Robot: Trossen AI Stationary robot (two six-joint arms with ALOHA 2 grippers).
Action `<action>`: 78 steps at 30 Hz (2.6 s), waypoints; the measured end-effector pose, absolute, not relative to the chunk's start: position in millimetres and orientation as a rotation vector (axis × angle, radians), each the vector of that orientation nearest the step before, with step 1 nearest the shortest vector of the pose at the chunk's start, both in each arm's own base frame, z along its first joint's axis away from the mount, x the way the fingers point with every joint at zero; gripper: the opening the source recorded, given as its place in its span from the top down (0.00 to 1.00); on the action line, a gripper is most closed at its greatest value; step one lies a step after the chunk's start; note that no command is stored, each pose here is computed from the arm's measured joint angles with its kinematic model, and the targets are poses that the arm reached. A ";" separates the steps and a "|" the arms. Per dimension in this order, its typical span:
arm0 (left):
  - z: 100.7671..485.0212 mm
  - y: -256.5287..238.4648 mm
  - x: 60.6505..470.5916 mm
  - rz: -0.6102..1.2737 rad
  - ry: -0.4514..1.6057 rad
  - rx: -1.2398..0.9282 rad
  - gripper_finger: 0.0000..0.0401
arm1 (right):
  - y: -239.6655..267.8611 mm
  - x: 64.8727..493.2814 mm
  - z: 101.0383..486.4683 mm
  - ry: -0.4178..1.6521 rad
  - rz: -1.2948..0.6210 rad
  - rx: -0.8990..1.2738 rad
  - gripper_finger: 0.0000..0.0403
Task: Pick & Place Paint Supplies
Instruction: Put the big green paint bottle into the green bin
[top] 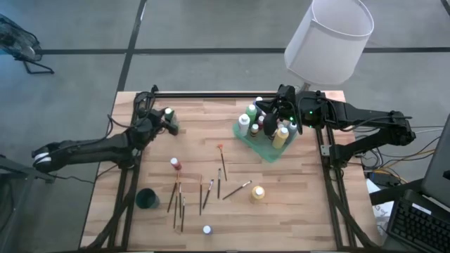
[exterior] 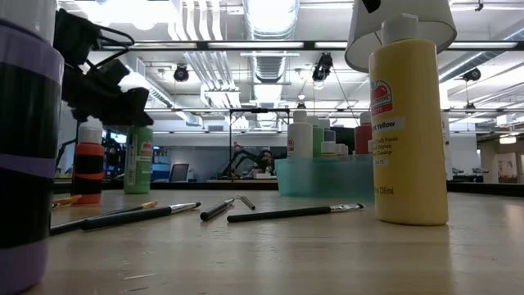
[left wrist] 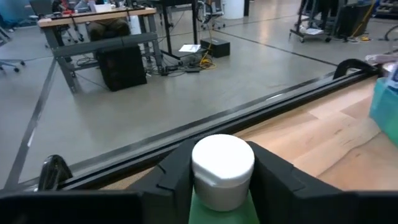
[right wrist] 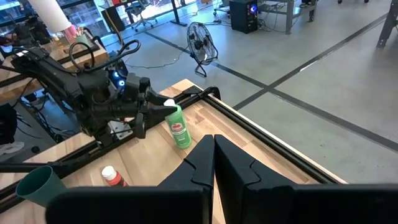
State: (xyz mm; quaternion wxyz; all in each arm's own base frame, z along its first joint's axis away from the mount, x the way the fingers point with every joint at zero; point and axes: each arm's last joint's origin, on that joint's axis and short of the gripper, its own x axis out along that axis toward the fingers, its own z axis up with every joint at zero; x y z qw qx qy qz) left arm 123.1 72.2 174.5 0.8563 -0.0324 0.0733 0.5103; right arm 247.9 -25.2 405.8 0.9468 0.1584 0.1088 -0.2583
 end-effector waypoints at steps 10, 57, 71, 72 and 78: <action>192.9 73.3 128.6 1.024 0.122 -0.076 0.64 | -25.0 247.7 405.3 0.228 -0.526 0.318 0.98; 187.0 70.3 123.7 0.986 0.162 -0.058 0.42 | -24.9 247.7 405.1 0.229 -0.526 0.321 0.98; 168.6 70.5 119.9 1.026 0.099 -0.056 0.42 | -25.3 247.7 405.2 0.227 -0.529 0.321 0.98; 168.8 70.8 120.3 1.027 0.096 -0.056 0.42 | -25.3 247.7 405.2 0.227 -0.529 0.321 0.98; 168.9 74.7 122.8 1.045 0.077 -0.057 0.42 | -25.4 247.7 405.3 0.225 -0.534 0.320 0.98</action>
